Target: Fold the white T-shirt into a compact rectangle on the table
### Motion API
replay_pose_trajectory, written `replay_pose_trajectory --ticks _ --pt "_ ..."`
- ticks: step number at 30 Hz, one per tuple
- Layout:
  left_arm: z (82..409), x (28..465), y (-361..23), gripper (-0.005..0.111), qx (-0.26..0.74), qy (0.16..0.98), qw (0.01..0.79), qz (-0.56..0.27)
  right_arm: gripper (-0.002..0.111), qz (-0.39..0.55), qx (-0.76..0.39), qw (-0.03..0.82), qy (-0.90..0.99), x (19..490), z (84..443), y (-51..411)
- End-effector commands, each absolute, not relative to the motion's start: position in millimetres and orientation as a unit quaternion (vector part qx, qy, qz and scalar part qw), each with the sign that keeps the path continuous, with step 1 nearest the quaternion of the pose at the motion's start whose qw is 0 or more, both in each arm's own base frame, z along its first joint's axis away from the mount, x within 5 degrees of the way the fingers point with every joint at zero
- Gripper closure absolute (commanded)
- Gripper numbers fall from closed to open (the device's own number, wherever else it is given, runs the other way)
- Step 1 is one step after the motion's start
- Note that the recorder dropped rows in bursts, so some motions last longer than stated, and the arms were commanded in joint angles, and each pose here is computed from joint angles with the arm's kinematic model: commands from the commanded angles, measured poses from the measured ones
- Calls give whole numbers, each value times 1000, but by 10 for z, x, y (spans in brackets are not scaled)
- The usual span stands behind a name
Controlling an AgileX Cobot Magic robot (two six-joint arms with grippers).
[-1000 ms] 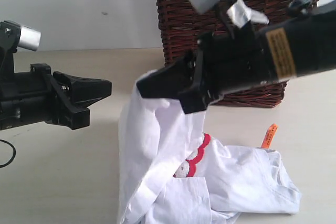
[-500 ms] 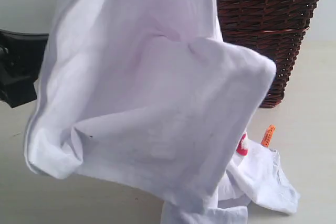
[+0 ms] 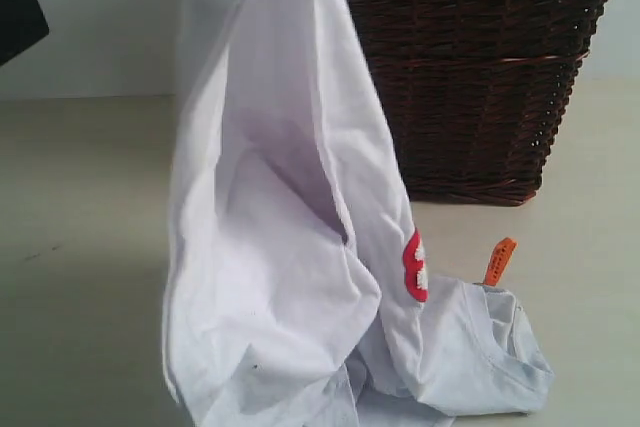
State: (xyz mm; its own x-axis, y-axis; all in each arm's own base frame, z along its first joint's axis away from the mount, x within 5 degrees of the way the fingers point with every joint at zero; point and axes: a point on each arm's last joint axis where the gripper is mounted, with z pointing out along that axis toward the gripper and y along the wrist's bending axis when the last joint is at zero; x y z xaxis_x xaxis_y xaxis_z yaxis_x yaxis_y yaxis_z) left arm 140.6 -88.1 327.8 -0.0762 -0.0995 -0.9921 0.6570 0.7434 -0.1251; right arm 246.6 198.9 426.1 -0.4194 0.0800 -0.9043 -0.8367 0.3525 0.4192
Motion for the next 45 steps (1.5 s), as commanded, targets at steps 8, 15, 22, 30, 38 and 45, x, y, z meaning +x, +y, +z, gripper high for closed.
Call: replay_pose_trajectory --ticks 8,15,22,30,38,45 --pt "3249 1408 -764 107 166 703 647 -245 64 504 -321 335 729 2833 3455 2357" --pt "3228 1430 -772 107 170 707 643 -241 52 503 -322 377 708 2816 3794 1878" --pt "3171 1426 -770 107 169 713 637 -241 65 528 -337 330 706 2759 3634 1498" --pt "3119 1418 -774 107 171 717 631 -243 65 424 -247 377 786 2946 2954 1050" --pt "3134 1406 -793 107 172 711 631 -259 65 302 -195 425 831 2876 2677 716" --pt "3152 1384 -823 107 184 700 632 -275 65 142 -129 490 850 2527 2652 417"
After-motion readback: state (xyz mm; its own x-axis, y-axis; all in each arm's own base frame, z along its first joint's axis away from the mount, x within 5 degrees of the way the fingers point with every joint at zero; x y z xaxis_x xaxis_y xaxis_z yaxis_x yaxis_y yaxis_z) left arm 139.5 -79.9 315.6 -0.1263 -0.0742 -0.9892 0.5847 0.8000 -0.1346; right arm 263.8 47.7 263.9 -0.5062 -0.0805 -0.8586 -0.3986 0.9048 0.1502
